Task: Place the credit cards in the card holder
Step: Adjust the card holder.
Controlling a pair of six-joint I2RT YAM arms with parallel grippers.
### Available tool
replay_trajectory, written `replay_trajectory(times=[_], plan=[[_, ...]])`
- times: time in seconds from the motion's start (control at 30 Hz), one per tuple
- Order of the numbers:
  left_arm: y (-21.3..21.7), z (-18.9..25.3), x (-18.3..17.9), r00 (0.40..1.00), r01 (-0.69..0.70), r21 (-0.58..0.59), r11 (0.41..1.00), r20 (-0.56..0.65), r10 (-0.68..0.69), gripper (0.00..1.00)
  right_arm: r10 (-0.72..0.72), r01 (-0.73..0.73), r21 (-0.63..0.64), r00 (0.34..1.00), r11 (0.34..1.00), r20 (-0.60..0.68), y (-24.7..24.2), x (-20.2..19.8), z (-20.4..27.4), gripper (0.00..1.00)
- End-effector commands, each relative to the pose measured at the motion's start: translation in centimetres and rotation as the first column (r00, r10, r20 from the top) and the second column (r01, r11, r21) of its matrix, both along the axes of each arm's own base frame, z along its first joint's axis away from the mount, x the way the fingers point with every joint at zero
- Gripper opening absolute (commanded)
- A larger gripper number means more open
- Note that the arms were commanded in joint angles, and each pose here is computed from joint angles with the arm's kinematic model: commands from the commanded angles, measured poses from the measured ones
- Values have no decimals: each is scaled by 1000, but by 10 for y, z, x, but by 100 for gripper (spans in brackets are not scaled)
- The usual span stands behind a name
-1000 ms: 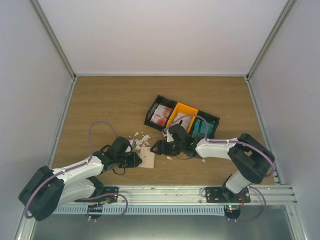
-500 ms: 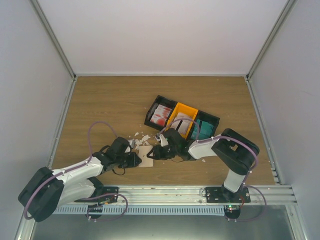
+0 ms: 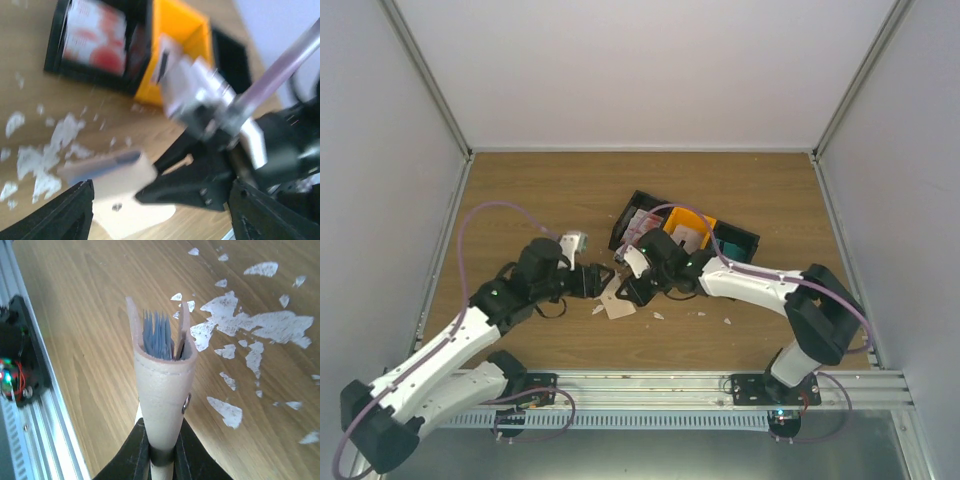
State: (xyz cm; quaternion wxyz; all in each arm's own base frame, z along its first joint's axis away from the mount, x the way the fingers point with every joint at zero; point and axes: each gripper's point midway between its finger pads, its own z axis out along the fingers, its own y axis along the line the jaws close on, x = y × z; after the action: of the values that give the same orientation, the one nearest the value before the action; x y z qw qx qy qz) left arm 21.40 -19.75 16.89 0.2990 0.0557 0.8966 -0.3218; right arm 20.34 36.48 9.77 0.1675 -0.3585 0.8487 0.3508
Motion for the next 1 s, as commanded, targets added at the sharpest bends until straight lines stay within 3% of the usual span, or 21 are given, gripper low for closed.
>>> replay_trajectory(times=[0.0,0.1,0.2,0.3,0.43,0.7,0.77,0.97], plan=[[7,45,4,986,60,87,994,150,-72,78,234,-217,-112,958,970,169,-26,-16,26,1],[-6,50,-7,963,195,104,975,169,-211,81,341,-340,-44,912,939,227,-25,-34,56,1],[-27,57,-25,916,363,41,931,169,-365,82,405,-419,-8,873,908,273,-29,-48,75,1],[-37,64,-35,887,437,-10,899,170,-429,82,434,-457,7,848,889,305,-34,-57,88,3],[-54,74,-62,798,596,-114,795,199,-569,84,462,-503,42,820,863,338,-35,-67,104,4],[-60,54,-64,771,636,-117,763,127,-624,77,484,-562,93,774,822,408,-39,-81,132,4],[-61,51,-64,766,643,-121,756,115,-633,64,483,-566,99,771,819,414,-39,-82,136,5],[-65,65,-58,764,644,-122,755,158,-626,10,446,-521,102,803,847,396,-42,-78,137,10]])
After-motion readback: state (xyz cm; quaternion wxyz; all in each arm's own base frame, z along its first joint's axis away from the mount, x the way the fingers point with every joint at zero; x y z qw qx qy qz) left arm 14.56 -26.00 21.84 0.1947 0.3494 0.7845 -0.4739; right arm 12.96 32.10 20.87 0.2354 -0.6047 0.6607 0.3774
